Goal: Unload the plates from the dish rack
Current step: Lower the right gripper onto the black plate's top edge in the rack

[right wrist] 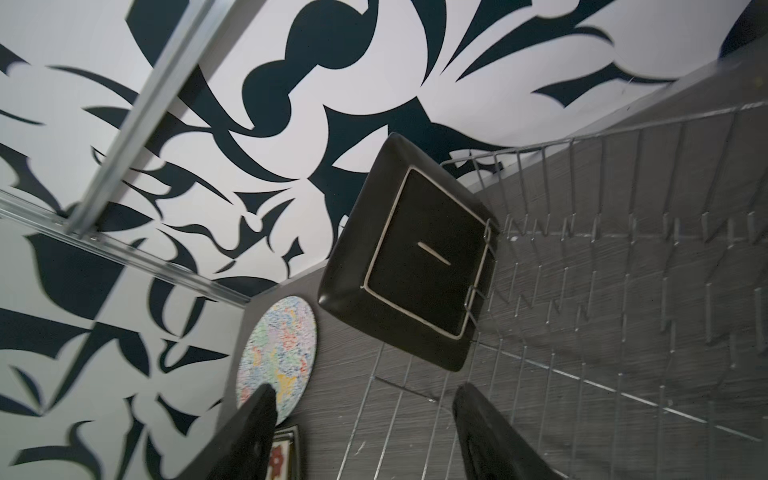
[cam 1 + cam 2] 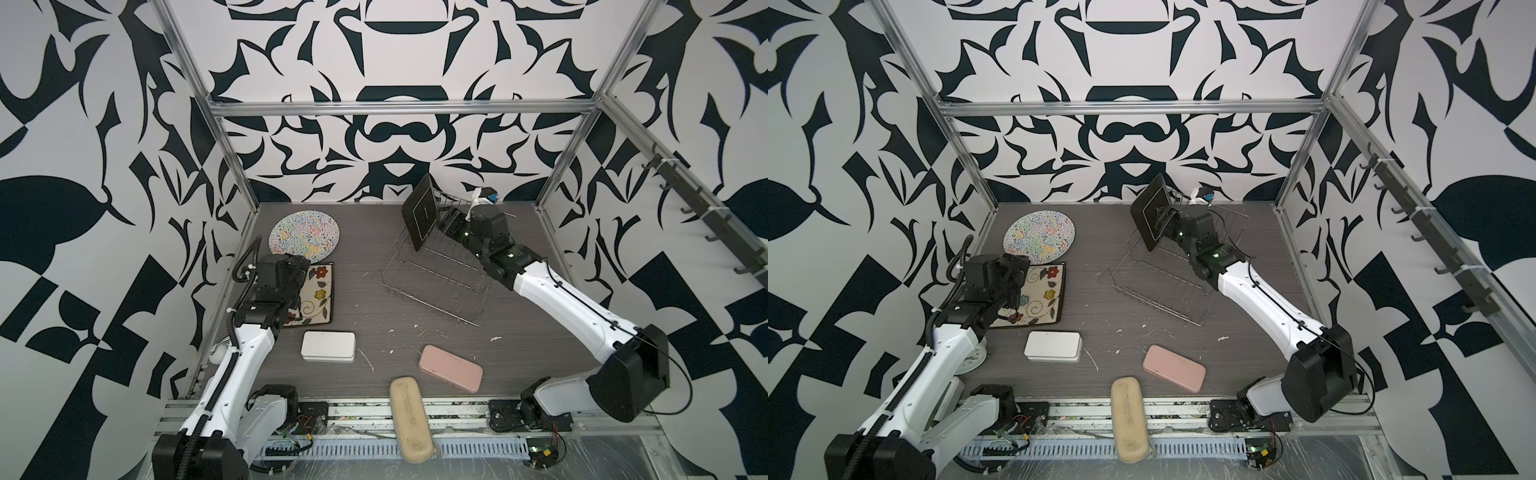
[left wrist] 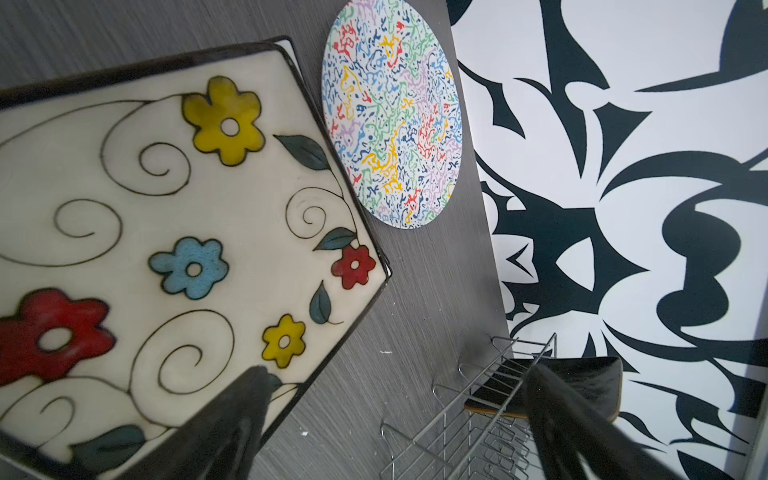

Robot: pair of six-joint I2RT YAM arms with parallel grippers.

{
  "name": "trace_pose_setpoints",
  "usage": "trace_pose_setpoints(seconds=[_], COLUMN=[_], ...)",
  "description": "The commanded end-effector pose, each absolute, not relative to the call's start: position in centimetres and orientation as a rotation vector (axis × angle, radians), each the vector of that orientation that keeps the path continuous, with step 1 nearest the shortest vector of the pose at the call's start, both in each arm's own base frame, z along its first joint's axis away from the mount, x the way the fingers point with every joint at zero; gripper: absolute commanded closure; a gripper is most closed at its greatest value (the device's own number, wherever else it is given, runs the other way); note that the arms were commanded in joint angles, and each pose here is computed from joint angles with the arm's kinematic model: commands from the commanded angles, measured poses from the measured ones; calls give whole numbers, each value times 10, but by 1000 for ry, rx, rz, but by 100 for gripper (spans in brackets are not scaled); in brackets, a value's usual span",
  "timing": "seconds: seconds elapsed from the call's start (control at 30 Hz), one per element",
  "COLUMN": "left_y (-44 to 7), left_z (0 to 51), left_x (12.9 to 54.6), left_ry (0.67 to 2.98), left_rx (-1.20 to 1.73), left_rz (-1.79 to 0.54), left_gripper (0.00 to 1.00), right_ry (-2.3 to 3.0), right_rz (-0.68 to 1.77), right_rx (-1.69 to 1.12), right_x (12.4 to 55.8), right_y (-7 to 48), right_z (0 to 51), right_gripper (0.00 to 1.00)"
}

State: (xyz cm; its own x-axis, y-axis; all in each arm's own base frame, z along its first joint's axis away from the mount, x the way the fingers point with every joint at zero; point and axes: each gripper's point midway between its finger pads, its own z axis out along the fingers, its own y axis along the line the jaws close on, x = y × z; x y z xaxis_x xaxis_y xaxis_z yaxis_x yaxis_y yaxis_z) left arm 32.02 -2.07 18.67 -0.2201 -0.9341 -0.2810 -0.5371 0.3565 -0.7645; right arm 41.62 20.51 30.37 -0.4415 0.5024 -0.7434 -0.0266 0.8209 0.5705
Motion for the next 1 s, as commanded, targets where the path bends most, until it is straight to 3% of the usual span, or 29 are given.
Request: trace_pose_setpoints(seconds=[0.0, 0.47, 0.97], left_y=[-24, -32, -34], left_z=[193, 190, 192], left_x=[326, 327, 331], left_ry=[1877, 1882, 1888], left_rx=[-1212, -1215, -1169], left_rz=[-707, -763, -772], left_gripper=[0, 1, 1], right_ry=[1941, 1887, 1789], right_rz=[305, -383, -587], right_rx=[217, 9, 21], right_x=[415, 439, 484], right_y=[206, 272, 306], right_z=[313, 289, 262], right_gripper=[26, 15, 19])
